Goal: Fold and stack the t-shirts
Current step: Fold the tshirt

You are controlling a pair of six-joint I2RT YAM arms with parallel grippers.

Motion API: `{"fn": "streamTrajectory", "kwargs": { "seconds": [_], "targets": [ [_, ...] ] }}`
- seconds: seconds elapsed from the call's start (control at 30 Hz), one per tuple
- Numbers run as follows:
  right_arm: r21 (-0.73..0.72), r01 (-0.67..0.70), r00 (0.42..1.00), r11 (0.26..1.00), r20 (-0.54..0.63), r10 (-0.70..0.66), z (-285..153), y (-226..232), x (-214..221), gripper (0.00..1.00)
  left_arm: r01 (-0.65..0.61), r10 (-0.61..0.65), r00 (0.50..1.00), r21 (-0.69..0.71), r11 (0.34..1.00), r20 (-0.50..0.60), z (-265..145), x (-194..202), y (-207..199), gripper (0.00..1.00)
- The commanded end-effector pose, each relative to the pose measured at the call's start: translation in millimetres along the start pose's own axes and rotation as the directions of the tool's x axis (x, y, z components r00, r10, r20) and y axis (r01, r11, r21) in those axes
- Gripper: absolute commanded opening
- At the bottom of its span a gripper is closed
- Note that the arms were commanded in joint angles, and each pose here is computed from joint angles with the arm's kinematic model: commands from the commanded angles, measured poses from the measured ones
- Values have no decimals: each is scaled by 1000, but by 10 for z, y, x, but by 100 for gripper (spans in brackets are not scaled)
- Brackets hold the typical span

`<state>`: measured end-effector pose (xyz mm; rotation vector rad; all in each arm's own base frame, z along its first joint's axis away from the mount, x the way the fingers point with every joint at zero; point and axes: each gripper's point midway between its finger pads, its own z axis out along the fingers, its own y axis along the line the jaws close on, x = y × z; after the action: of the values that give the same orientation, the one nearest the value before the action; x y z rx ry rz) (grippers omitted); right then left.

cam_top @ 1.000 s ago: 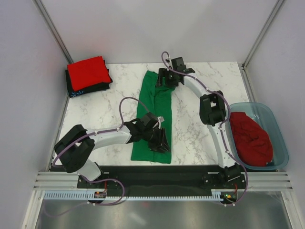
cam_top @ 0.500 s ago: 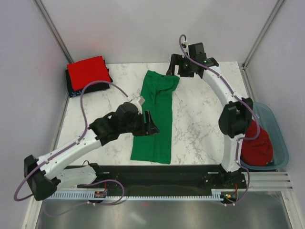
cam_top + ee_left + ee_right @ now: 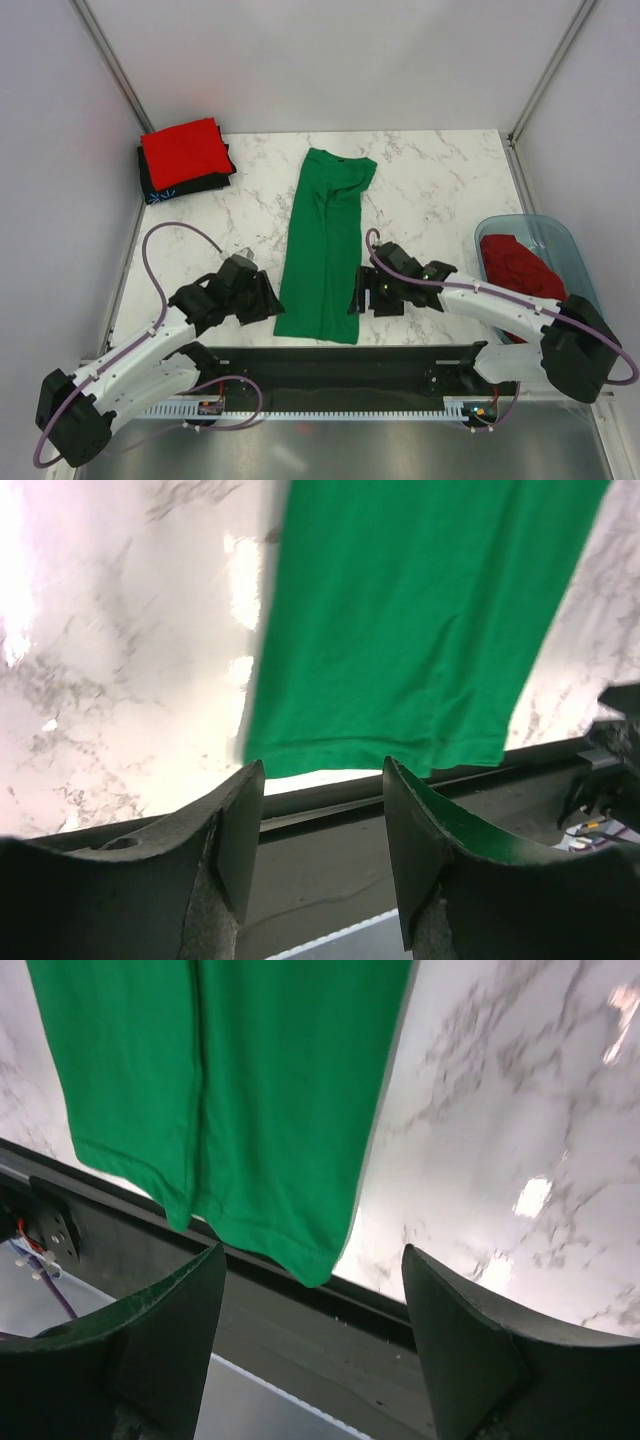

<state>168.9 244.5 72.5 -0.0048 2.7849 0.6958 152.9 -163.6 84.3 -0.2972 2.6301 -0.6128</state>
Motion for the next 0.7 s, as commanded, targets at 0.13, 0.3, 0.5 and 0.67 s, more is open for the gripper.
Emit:
{"fn": "streamTrajectory", "kwargs": {
  "seconds": [0.13,0.3,0.5,0.67],
  "targets": [
    [-99,-117,988,988,84,126,127,195,273,65,121,-120,992,-26,992,44,93,133,272,57],
    [-74,-100,994,992,36,102,303,201,438,59,121,-121,992,-12,993,37,140,181,293,57],
    [-40,-100,995,994,14,100,426,138,553,43,118,-118,993,10,993,7,246,268,304,56],
    [-18,-92,996,996,-8,92,437,46,662,34,129,-127,991,41,991,-46,353,394,290,52]
  ]
}}
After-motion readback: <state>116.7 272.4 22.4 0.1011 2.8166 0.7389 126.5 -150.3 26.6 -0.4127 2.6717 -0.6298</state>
